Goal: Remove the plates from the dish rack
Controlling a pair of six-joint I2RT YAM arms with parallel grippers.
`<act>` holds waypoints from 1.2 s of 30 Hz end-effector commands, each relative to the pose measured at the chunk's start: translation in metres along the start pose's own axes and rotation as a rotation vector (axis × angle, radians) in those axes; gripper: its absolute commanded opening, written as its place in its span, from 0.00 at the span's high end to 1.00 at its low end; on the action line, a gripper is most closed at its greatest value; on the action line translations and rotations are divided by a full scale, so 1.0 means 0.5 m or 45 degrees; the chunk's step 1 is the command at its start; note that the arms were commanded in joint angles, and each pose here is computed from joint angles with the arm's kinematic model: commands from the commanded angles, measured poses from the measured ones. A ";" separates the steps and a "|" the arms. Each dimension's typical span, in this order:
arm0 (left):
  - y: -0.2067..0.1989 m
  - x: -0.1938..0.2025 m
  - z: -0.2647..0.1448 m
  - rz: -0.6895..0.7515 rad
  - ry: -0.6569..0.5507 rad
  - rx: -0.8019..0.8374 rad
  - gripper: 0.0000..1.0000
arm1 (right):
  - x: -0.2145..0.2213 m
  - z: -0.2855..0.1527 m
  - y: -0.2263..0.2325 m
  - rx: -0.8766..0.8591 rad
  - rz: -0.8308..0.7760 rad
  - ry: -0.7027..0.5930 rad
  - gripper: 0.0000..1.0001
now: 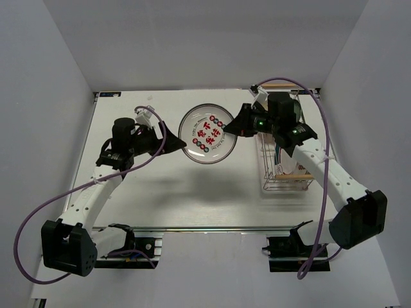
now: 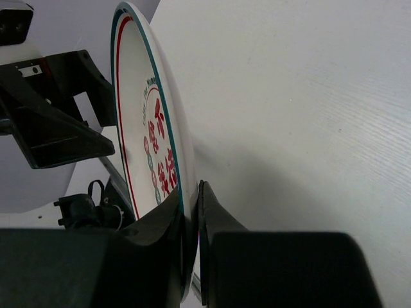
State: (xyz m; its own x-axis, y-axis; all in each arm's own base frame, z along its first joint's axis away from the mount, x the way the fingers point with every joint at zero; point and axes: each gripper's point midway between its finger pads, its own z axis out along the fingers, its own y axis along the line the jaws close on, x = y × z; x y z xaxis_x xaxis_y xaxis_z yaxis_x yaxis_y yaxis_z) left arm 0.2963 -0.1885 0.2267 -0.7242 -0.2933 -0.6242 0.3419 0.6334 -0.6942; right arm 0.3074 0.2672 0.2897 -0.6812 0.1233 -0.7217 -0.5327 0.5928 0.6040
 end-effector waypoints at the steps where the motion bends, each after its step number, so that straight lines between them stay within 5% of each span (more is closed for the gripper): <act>1: -0.029 -0.001 -0.004 0.054 0.004 0.095 0.02 | -0.010 0.019 0.026 -0.124 0.037 0.003 1.00; 8: -0.020 0.000 0.002 0.039 -0.017 0.086 0.11 | 0.009 0.040 0.047 -0.266 0.100 0.066 1.00; 11: -0.016 0.007 0.008 0.036 0.003 0.096 0.32 | 0.016 0.048 0.058 -0.325 0.117 0.101 1.00; 12: -0.014 0.008 0.008 0.032 0.006 0.092 0.46 | 0.019 0.053 0.054 -0.323 0.121 0.112 1.00; 18: -0.019 -0.002 0.000 0.058 -0.033 0.084 0.82 | 0.026 0.053 0.041 -0.298 0.137 0.117 0.97; 19: -0.017 -0.004 0.000 0.048 -0.044 0.074 1.00 | 0.026 0.054 0.042 -0.293 0.132 0.116 0.92; 23: -0.002 -0.013 -0.003 0.029 -0.084 0.007 1.00 | 0.024 0.048 0.005 -0.134 0.100 0.120 0.56; 25: 0.011 -0.015 -0.003 0.004 -0.104 -0.041 1.00 | 0.000 0.036 -0.035 0.042 0.013 0.058 0.14; 30: 0.052 -0.017 0.011 -0.066 -0.098 -0.124 1.00 | -0.047 -0.066 -0.156 0.643 -0.096 -0.084 0.11; 36: 0.082 0.007 0.066 -0.082 0.007 -0.068 1.00 | -0.061 -0.186 -0.208 0.988 -0.164 -0.211 0.11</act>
State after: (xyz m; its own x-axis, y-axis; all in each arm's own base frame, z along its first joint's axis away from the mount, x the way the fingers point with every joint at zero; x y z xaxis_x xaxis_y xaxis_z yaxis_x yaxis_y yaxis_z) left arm 0.3185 -0.1782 0.1762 -0.7592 -0.3519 -0.5475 0.1886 0.6862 -0.7025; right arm 0.3369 0.1801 0.2698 -0.5987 0.1265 -0.7909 -0.2234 0.9219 0.3166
